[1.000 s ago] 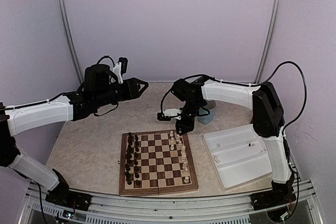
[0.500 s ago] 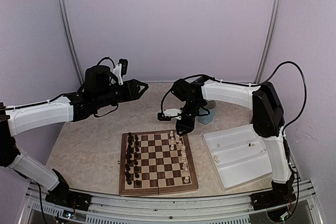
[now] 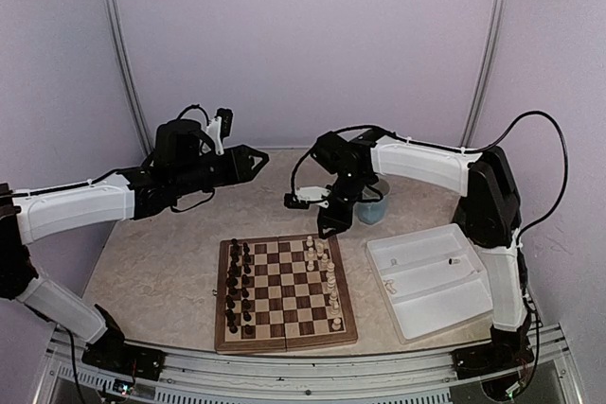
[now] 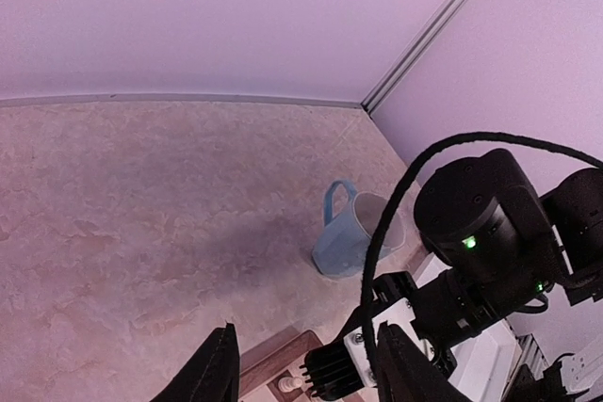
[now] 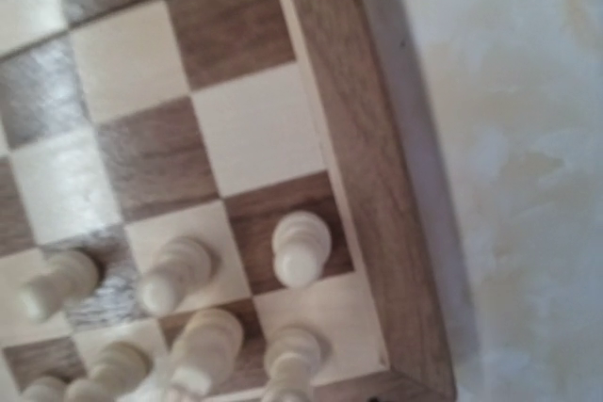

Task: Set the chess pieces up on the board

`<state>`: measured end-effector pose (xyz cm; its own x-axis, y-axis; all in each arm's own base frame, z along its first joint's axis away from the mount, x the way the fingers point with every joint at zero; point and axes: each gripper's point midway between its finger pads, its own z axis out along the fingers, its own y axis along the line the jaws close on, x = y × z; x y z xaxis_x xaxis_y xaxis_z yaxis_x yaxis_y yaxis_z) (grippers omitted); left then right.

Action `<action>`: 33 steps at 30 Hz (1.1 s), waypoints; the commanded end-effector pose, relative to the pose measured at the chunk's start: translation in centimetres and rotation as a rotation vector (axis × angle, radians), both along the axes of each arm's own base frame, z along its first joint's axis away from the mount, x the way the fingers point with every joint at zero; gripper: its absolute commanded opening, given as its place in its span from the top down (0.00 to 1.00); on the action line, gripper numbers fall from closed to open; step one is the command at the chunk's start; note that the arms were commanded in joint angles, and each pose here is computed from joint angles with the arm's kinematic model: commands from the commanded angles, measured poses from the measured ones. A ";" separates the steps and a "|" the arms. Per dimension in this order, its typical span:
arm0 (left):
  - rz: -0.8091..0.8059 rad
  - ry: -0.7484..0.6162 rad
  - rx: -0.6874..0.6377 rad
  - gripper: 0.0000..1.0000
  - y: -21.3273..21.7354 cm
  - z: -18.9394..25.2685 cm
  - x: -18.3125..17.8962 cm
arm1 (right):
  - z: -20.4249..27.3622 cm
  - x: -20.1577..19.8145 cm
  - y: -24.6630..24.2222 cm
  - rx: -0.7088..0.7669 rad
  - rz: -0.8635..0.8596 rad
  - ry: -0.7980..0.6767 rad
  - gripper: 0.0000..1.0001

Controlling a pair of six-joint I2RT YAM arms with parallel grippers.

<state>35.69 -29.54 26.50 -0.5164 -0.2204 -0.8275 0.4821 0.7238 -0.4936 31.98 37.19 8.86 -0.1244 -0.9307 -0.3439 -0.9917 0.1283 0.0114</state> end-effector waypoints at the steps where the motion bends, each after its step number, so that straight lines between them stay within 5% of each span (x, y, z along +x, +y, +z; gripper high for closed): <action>1: -0.008 -0.007 -0.016 0.50 -0.3 0.6 0.5 | 3.5 -1.1 1.0 0.080 0.015 -0.003 0.70; 9: -0.030 -0.006 -0.021 0.50 -1.3 1.1 0.6 | 7.0 0.0 -1.8 0.148 -0.054 -0.015 0.69; 20: -0.209 -0.203 0.200 0.51 -9.6 2.5 -2.8 | 6.2 -1.2 -18.5 0.132 -0.324 -0.049 0.73; 23: -0.160 -0.317 0.294 0.42 -10.9 3.0 -3.1 | 4.1 -2.7 -23.2 0.088 -0.394 -0.016 0.74; 26: -0.014 -0.333 0.273 0.07 -9.8 3.9 -1.5 | 2.2 -4.1 -27.7 0.047 -0.450 0.003 0.76; 27: -0.003 -0.329 0.249 0.02 -9.6 4.3 -1.0 | 1.7 -4.7 -28.8 0.032 -0.461 0.010 0.77; 33: -0.136 -0.291 0.189 0.02 -11.7 4.5 0.0 | -0.9 -6.4 -30.5 -0.028 -0.420 0.008 0.75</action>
